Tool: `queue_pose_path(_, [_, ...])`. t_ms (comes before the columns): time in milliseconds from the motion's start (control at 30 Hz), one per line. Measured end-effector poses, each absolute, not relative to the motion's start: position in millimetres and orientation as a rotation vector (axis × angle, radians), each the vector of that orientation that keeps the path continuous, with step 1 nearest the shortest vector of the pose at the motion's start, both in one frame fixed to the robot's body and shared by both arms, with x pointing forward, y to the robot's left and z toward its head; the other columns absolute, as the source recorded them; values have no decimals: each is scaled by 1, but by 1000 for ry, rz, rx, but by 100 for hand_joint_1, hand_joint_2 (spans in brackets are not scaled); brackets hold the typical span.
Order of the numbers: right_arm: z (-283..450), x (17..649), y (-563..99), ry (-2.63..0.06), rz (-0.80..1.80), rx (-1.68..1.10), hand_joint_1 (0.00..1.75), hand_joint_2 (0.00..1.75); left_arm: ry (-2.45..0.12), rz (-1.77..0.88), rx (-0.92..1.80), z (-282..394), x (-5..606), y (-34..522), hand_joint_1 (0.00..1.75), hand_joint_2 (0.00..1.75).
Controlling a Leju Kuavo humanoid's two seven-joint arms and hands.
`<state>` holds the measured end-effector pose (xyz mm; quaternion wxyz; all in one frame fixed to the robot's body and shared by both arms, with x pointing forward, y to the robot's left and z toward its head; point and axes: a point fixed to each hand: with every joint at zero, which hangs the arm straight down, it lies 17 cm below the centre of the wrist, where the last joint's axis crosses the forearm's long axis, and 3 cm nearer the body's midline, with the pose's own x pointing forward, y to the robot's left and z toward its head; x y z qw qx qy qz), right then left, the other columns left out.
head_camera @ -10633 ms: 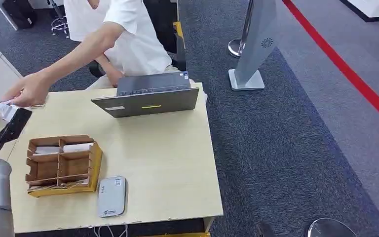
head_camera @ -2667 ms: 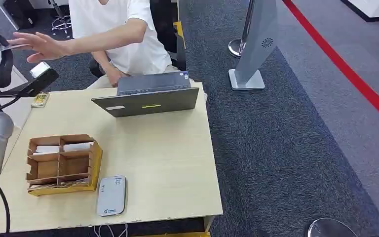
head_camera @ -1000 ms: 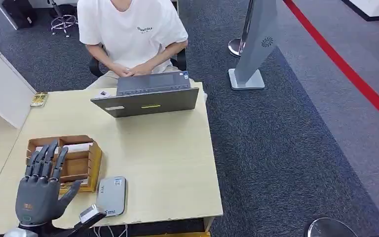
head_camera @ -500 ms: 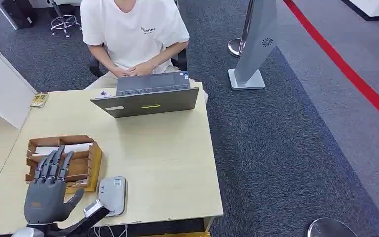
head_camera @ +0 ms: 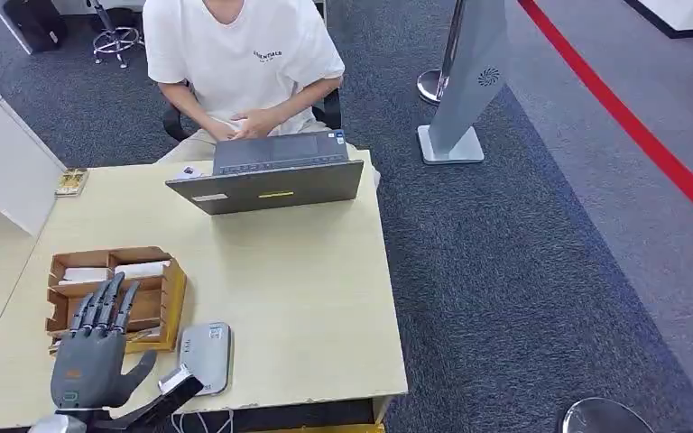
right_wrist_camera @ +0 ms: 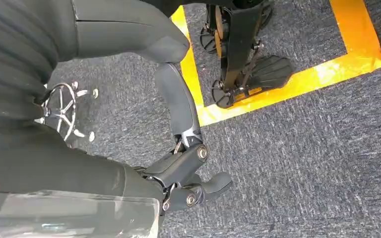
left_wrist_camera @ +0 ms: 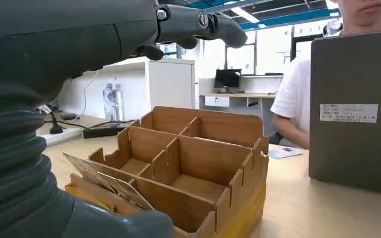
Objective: Pass the card to the sensor for recognition and then transmit it.
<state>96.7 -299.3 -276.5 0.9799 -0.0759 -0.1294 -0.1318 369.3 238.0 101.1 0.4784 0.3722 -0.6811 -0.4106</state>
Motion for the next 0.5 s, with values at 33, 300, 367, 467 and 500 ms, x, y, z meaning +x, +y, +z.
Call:
queue_pose_path(33, [-276, 97, -299, -261, -265, -153, 0, 175, -1661, -1002, 910, 101, 369, 238, 0, 175])
queue_pose_path(300, [-277, 95, -299, -255, -263, -154, 0, 175, -1625, -976, 938, 96, 369, 247, 0, 175])
queue_pose_path(367, [-277, 95, -299, -254, -264, -154, 0, 175, -1613, -971, 957, 94, 365, 250, 0, 175])
queue_pose_path(467, [-277, 93, -299, -252, -267, -154, 0, 175, -1597, -966, 966, 90, 361, 254, 0, 175])
queue_pose_path(500, [-277, 93, -300, -251, -270, -154, 0, 175, -1590, -964, 971, 88, 359, 256, 0, 175])
